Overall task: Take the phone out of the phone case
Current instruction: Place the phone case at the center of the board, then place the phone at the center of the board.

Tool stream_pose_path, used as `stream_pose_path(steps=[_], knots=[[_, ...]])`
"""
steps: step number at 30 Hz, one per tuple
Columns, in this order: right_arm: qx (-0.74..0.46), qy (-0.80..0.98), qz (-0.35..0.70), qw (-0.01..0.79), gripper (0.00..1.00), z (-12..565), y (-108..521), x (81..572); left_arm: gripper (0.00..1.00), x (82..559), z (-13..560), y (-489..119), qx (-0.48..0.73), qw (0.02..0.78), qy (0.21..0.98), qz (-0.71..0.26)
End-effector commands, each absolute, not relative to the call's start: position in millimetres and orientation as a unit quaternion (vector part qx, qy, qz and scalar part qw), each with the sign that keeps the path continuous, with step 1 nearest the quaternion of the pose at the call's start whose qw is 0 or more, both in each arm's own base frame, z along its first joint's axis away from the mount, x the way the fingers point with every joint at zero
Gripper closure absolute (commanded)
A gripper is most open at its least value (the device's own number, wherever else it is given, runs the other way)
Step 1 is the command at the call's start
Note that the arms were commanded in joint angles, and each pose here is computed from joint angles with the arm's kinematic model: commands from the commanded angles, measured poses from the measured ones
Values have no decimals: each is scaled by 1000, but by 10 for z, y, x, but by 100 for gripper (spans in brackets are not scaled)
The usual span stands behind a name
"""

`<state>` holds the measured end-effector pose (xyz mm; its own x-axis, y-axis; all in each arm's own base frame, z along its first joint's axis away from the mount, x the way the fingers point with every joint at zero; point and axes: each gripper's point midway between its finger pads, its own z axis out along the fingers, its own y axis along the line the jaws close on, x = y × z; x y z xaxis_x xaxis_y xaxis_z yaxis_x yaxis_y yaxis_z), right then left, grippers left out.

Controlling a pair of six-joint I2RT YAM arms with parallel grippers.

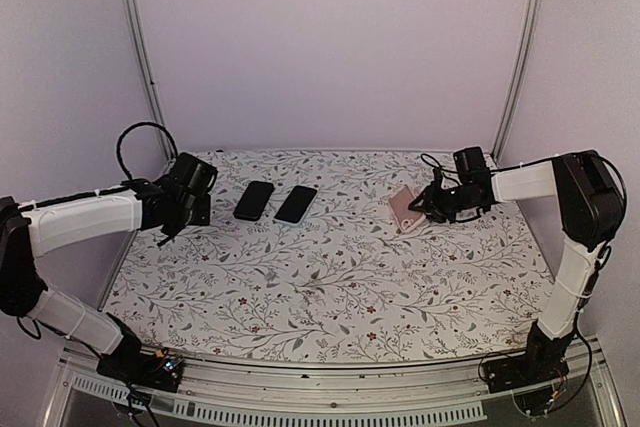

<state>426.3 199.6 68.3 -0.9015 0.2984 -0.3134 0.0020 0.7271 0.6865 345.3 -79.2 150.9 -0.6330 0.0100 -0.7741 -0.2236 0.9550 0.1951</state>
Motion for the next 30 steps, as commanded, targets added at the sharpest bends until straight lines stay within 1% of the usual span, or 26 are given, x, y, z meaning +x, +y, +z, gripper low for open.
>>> stream_pose_path(steps=[1, 6, 8, 10, 13, 22, 25, 30], knots=[[76, 905, 357, 217, 67, 604, 1884, 4301, 100, 3592, 1588, -780, -26, 415, 893, 169], [81, 906, 353, 220, 59, 548, 1774, 4299, 100, 3646, 1460, -774, 30, 379, 902, 206], [81, 908, 345, 224, 52, 525, 1732, 4289, 100, 3647, 1446, -772, 44, 374, 902, 213], [82, 909, 339, 228, 47, 518, 1695, 4297, 100, 3648, 1450, -779, 55, 372, 901, 216], [80, 910, 332, 234, 38, 527, 1674, 4309, 100, 3625, 1407, -772, 71, 360, 903, 222], [75, 914, 299, 264, 13, 641, 1562, 4358, 100, 3398, 1045, -871, 139, 305, 909, 247], [70, 911, 302, 272, 9, 720, 1571, 4369, 100, 3336, 912, -921, 166, 287, 905, 266], [67, 907, 306, 282, 7, 811, 1576, 4391, 100, 3249, 605, -953, 211, 242, 899, 298]])
